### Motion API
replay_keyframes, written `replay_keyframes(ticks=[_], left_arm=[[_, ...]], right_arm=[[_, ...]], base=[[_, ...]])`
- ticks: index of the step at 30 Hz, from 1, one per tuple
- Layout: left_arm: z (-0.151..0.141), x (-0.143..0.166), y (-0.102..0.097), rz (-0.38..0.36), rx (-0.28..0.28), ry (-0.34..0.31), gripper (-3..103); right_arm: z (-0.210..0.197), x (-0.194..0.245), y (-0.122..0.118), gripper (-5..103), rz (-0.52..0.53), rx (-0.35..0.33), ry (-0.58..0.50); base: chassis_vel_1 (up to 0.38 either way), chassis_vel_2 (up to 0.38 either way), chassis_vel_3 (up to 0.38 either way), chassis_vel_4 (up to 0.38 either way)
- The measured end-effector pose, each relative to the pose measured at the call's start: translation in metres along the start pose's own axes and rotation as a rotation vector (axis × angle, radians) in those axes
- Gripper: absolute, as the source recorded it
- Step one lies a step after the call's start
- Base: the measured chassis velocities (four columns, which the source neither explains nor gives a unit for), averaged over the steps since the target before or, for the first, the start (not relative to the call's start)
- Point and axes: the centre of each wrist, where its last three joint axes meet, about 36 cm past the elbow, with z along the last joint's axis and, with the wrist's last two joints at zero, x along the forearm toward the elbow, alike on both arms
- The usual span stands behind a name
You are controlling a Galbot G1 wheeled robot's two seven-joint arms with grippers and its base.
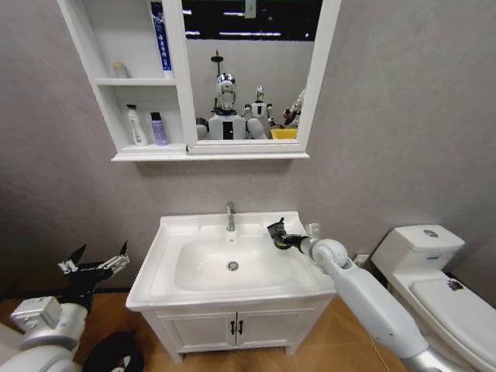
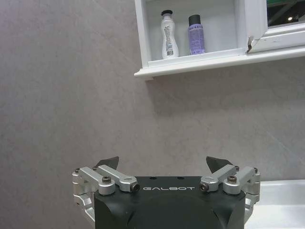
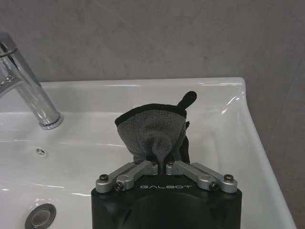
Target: Move facial cleanser and shampoo from washbasin to cabinet, then wipe washbasin with towel.
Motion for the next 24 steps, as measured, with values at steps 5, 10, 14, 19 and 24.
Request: replay_keyframes(ticks=[5,10,14,19,24], left_arm=[[0.002,0.001,-0.001,0.001,0.002,0.006,100],[0.001,0.002,0.002,-0.011,-0.007,0.006,100],[0.000,0.002,0.004,-0.016,-0.010,0.003,100],[0.000,0.001,0.004,-0.014,-0.006,0.000,100],[0.000,0.002,0.003,-0.014,-0.003,0.001,100]], right_arm=[[-0.007,-0.019,-0.026,3,0.031,-0.012,-0.013],[-0.014,-0.035,-0.043,3,0.045,-0.006,-0.017],[-0.015,-0.041,-0.047,4,0.056,0.013,-0.016],[-0.014,-0.041,-0.045,26,0.076,0.044,-0.018],[-0.014,-0.039,-0.046,42,0.095,0.062,-0.022]], base=[[0.000,0.000,0.000,0.000],[0.000,0.000,0.000,0.000],[0.000,0.000,0.000,0.000],[0.000,0.000,0.000,0.000],[0.000,0.000,0.000,0.000]])
